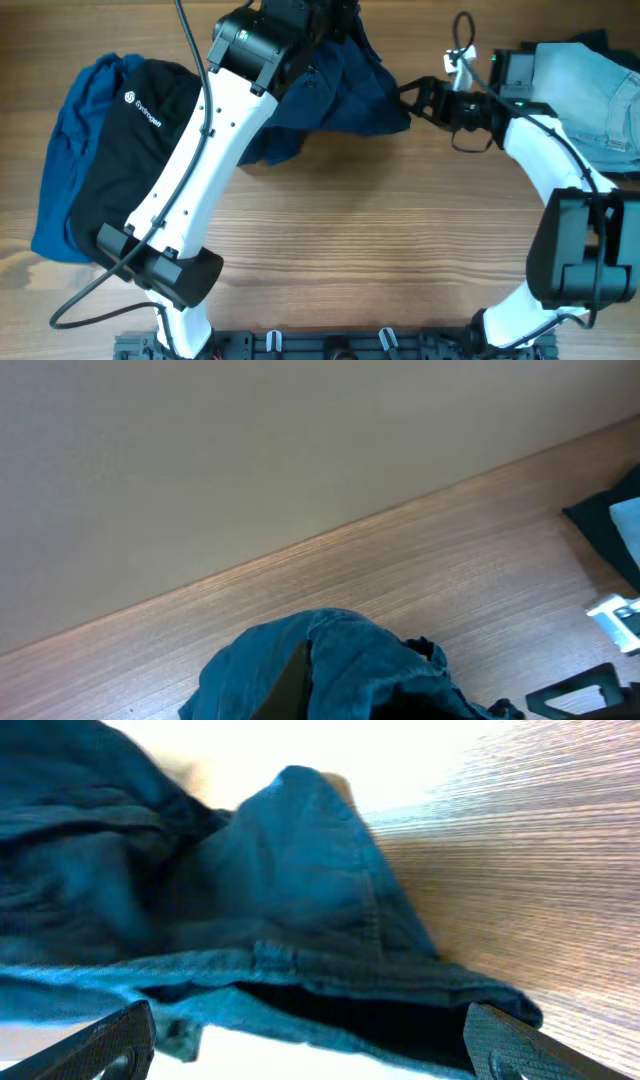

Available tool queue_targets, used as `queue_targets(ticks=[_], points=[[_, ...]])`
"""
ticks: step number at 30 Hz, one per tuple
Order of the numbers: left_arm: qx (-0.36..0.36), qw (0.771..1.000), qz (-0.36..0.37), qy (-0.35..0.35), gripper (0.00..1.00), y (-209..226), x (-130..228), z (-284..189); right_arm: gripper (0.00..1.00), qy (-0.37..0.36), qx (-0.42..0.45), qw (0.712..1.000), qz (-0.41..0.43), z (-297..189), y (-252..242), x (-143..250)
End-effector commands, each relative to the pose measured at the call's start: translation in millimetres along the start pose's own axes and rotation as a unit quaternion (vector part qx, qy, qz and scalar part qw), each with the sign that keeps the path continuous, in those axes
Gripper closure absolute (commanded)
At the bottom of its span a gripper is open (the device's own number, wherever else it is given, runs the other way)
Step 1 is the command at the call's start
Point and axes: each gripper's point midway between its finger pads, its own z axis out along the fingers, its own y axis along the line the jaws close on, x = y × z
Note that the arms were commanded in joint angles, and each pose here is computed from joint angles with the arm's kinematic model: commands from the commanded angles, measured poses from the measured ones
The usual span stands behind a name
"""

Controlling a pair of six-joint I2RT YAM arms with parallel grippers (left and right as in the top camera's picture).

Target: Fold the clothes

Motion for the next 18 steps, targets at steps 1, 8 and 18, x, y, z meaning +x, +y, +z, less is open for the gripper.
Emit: queue_targets(ticks=[1,8,18], points=[[-0.003,1.0,0.001,-0.017,0.96,2.7,-10.3,-12.7,0.0,-0.021,0.056,0.998,-0.008,10.3,-6.8,-7.2],[-0.003,1.0,0.001,-0.02,0.96,2.6,-12.0,-16.0,0.0,-0.011,0.066,0.998,0.019,35.7,-26.0,-0.1],[-0.024,0.999,-0.003,-0.037,0.96,13.7,-22.2,-33.7,0.0,0.005,0.075,0.997,0.032,45.6,-49.5,9.0]])
